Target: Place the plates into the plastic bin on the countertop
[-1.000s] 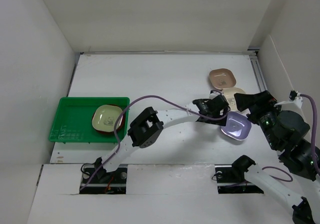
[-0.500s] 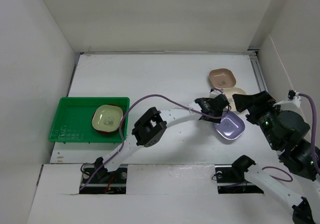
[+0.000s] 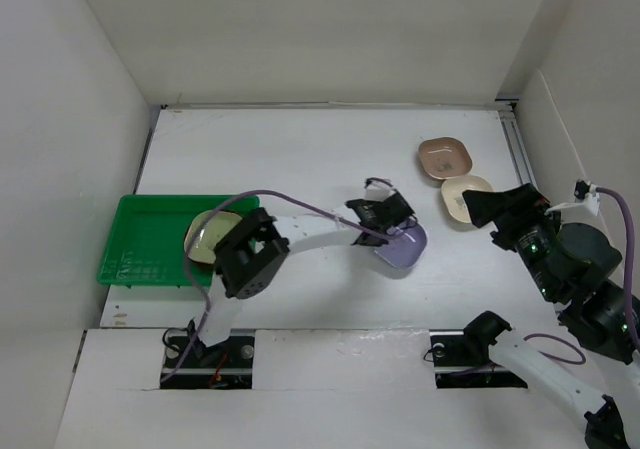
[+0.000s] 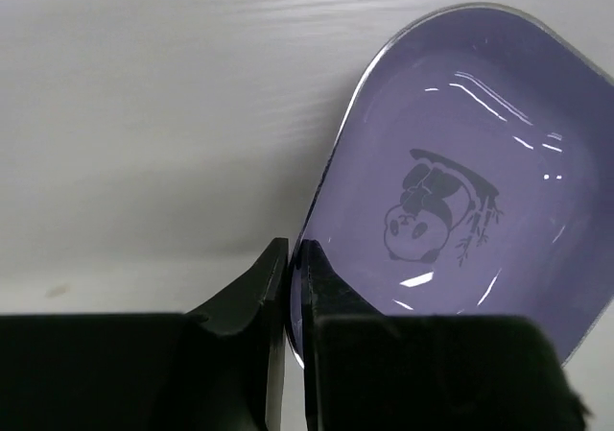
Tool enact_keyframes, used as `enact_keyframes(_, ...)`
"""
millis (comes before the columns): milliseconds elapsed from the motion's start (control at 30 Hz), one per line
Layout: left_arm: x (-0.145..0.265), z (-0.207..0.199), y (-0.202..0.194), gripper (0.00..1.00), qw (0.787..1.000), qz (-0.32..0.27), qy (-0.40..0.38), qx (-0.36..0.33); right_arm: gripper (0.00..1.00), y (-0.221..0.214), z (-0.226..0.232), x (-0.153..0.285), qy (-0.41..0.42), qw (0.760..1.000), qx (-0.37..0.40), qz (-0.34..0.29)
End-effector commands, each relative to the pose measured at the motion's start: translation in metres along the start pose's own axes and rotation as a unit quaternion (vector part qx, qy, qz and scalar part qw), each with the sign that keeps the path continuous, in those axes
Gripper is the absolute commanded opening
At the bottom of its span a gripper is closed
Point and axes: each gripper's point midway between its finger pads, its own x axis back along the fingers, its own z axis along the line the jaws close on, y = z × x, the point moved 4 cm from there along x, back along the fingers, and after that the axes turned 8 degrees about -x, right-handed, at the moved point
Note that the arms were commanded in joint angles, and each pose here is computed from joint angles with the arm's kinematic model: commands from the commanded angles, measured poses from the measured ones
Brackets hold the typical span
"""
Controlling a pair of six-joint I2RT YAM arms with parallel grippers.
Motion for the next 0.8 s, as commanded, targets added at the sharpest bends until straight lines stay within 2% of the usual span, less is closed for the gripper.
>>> enact_keyframes(0,0.019,0.124,0.005,0.00,0.991,0.019,0.120,0.061,1.00,0.002,0.010,0.000,0.032,0.999,-0.001,-0.003)
enact_keyframes(233,0.083,0.256,0.023,0.00,0.970,-0.035,0.120,0.207,1.00,-0.023,0.013,-0.026,0.039,0.998,0.024,0.032)
enact_keyframes(333,0.103,0.298,0.015,0.00,0.964,-0.046,0.125,0.228,1.00,-0.029,0.015,-0.034,0.042,0.998,0.032,0.042)
enact_keyframes(367,0.106,0.323,0.012,0.00,0.956,-0.044,0.130,0.259,1.00,-0.030,0.018,-0.034,0.051,0.997,0.035,0.046)
enact_keyframes(467,0.123,0.359,0.004,0.00,0.948,-0.058,0.132,0.283,1.00,-0.036,0.020,-0.039,0.058,0.996,0.046,0.058)
enact_keyframes(667,0.146,0.389,-0.003,0.00,0.945,-0.041,0.214,0.243,1.00,-0.042,0.027,-0.040,0.087,0.992,0.051,0.072)
enact_keyframes(767,0.153,0.390,-0.001,0.00,0.948,-0.058,0.213,0.229,1.00,-0.045,0.032,-0.037,0.108,0.990,0.048,0.082)
